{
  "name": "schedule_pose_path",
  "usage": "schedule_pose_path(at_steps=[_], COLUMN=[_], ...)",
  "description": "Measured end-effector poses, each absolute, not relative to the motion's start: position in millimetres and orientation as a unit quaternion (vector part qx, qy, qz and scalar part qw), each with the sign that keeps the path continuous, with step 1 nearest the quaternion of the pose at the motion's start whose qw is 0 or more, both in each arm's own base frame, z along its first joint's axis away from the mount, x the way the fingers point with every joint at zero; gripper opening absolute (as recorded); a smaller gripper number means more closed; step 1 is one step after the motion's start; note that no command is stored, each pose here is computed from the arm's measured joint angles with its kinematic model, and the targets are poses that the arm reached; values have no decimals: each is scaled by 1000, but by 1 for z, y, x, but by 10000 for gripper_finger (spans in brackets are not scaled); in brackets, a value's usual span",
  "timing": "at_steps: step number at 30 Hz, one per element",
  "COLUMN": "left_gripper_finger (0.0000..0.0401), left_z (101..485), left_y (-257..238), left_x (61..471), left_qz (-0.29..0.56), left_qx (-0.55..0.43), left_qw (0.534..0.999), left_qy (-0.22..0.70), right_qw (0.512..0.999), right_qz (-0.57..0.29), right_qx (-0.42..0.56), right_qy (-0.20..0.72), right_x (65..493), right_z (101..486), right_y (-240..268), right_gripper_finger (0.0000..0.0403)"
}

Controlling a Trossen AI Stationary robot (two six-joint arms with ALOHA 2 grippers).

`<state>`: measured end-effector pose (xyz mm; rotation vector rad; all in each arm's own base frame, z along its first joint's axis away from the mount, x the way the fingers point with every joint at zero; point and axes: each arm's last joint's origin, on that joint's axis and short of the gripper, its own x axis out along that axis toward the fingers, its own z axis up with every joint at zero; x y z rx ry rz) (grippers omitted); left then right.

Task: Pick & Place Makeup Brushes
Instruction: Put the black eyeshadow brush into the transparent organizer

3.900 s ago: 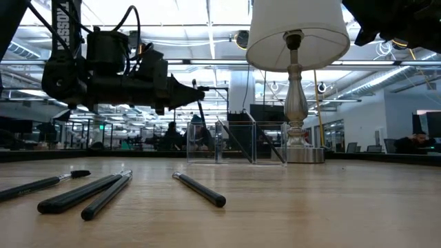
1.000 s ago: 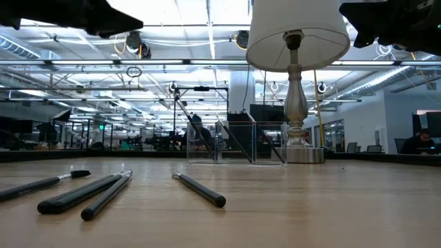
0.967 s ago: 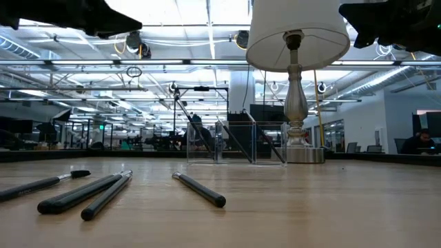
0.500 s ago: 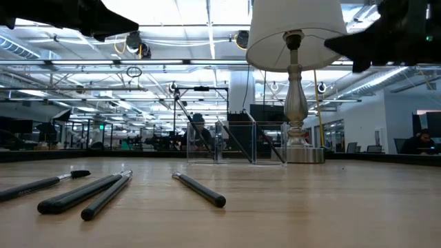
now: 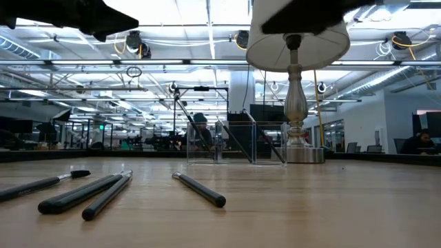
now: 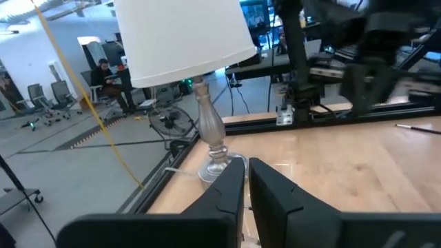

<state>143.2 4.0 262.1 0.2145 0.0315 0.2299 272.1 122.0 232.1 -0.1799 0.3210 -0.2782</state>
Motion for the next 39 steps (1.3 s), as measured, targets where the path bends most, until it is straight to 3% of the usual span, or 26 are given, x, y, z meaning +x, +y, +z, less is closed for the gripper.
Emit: schedule_pose_path(at_steps=[5,12,20,24,30,35,39], left_gripper_finger=[33,31,4,19,30,10,8], left_z=[261,259,258,258,258,258,258], left_y=[3,-1,-1,-1,0,0,0], left_x=[143,144,144,144,144,144,144], left_qz=[90,34,35,36,36,39,40], left_qx=[99,64,36,38,41,48,52], left_qw=[991,997,998,998,998,998,997], left_qy=[18,20,29,29,28,29,28], right_qw=[960,937,927,909,901,897,892], right_qz=[-153,-183,-112,-98,-96,-131,-139], right_qx=[-55,-31,60,102,138,143,147], right_qy=[229,297,353,393,400,398,405], right_x=[325,376,406,411,414,412,411], right_z=[244,223,181,162,156,154,153], right_y=[156,186,188,183,181,178,178], right_gripper_finger=[0,0,0,6,79,164,208])
